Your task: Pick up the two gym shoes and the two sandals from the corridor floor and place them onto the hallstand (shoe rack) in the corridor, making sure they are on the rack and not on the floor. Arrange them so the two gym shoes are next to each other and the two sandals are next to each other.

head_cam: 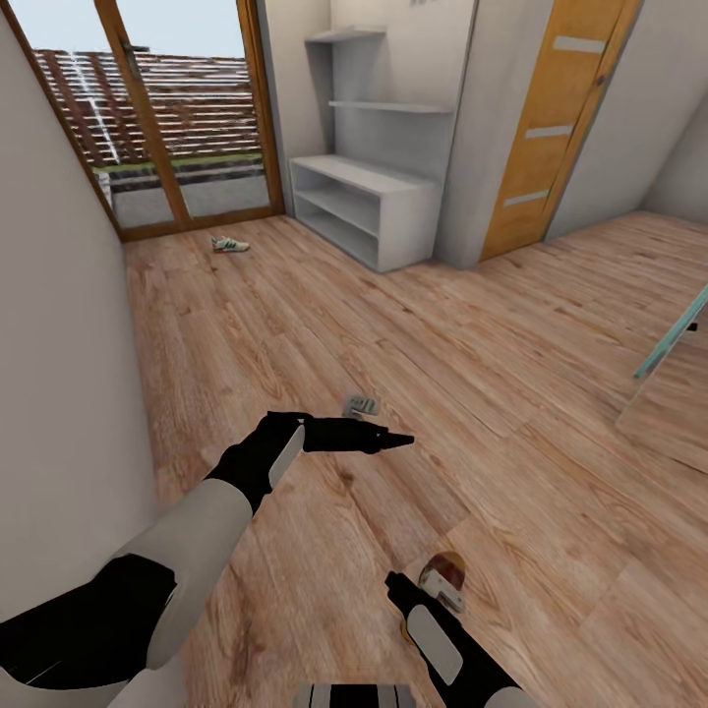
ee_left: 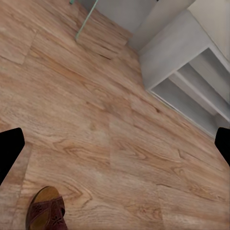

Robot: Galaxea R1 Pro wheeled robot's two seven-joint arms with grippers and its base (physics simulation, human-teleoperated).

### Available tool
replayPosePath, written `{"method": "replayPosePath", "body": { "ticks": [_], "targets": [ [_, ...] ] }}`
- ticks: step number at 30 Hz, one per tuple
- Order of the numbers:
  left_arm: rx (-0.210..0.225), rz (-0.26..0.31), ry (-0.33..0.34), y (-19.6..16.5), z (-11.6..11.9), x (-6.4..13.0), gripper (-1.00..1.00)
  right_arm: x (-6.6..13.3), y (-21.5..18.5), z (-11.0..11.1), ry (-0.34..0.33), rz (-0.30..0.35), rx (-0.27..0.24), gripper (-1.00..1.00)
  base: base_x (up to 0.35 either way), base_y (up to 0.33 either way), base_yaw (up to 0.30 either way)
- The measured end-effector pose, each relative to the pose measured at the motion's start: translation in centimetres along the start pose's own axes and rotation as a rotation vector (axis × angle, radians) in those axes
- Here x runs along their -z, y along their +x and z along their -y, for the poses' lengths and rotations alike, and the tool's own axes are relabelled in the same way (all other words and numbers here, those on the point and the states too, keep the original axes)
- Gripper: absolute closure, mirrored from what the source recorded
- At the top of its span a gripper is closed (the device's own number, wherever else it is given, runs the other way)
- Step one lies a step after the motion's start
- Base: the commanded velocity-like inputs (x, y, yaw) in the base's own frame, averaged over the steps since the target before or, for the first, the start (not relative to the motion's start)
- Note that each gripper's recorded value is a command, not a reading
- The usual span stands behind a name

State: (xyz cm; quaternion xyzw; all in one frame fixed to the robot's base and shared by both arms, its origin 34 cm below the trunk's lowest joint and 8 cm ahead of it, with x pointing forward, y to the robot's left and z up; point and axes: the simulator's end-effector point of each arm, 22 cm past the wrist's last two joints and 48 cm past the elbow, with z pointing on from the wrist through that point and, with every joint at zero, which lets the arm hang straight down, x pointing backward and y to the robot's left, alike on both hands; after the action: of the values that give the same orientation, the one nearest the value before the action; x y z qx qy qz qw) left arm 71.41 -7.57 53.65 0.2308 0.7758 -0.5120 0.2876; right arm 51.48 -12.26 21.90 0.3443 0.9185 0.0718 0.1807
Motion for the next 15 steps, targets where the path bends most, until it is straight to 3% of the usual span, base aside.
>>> {"method": "replayPosePath", "body": {
  "ticks": [11, 15],
  "targets": [
    [0.008, -0.004, 0.0, 2.6, -1.6, -0.8, -1.0, -2.6, 0.8, 3.3, 0.049, -0.011, -0.09, -1.0, 0.0, 0.0, 0.083],
    [0.024, -0.01, 0.001, 3.6, -2.4, -1.2, -1.0, -3.3, 1.5, 4.1, 0.066, -0.024, -0.098, -1.0, 0.0, 0.0, 0.129]
  ]
}}
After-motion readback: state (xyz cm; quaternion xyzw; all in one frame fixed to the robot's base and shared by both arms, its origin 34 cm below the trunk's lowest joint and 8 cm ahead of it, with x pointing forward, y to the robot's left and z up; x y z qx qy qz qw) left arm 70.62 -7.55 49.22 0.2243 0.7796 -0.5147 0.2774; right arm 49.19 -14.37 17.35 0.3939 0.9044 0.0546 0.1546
